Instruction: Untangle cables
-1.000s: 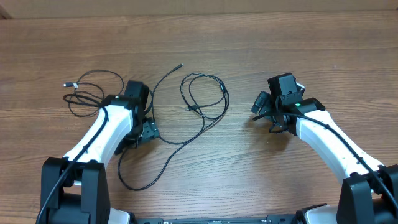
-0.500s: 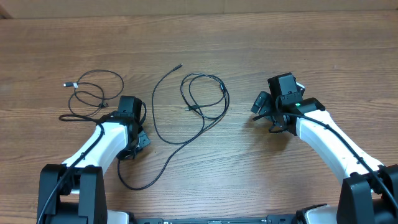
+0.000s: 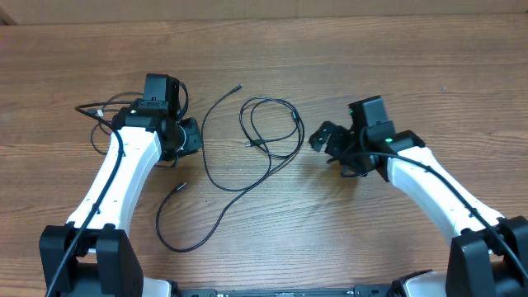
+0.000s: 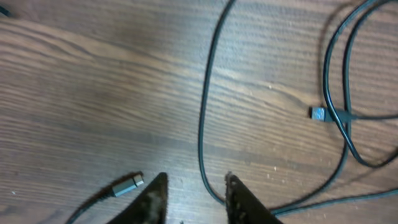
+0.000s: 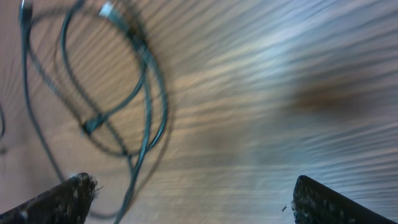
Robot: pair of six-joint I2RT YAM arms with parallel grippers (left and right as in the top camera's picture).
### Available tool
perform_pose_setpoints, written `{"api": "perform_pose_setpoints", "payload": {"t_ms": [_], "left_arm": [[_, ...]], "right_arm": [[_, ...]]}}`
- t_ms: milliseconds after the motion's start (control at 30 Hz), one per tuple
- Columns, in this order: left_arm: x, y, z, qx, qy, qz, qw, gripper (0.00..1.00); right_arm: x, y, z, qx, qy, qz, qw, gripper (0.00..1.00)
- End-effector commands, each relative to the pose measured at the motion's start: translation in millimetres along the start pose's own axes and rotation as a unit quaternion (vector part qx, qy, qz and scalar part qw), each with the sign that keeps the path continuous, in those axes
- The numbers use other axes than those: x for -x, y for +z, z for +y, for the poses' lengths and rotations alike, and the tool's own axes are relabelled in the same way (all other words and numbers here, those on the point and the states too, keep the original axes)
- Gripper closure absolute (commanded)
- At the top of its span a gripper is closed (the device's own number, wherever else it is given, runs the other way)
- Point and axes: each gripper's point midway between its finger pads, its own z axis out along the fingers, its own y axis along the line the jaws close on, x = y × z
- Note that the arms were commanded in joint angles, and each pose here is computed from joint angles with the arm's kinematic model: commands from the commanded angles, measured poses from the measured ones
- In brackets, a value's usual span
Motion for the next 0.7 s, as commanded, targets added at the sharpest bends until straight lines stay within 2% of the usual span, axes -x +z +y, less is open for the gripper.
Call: {"api": "perform_pose_setpoints", "payload": {"t_ms": [0, 33, 133, 167, 400, 567, 667], "left_arm": [[-6.9, -5.2, 2.8, 0.002, 0.009, 0.016, 1.000, 0.29], [-9.7, -5.4, 7.4, 0.014, 0.007, 0.020, 1.000, 0.21], [-24.3, -7.3, 22.4, 0.052, 0.006, 0.047, 0.998, 0.07], [-29.2, -7.9, 24.8, 0.057, 0.004, 0.057, 0.997, 0.05], [-62.0, 12.5, 63.8, 0.146, -0.067, 0.078, 0.984, 0.00], [-78.7, 37.9, 99.7, 0.217, -0.088, 0.048, 0.971, 0.04], [-88.8, 52.6, 106.2, 0.218, -0.093, 0.040, 0.971, 0.07]], "right_arm": [[-27.4, 10.7, 5.3, 0.007, -0.017, 0.037, 0.999, 0.00], [-30.8, 12.8, 5.4, 0.006, -0.021, 0.038, 0.999, 0.00], [-34.6, 17.8, -1.3, -0.014, -0.031, 0.028, 0.999, 0.00], [-33.7, 18.4, -3.9, -0.021, -0.033, 0.022, 0.999, 0.00], [-31.4, 19.1, -6.3, -0.028, -0.034, 0.014, 0.999, 0.00], [-30.6, 19.2, -5.5, -0.026, -0.034, 0.012, 0.999, 0.00], [-30.6, 19.2, -5.5, -0.026, -0.034, 0.012, 0.999, 0.00]]}}
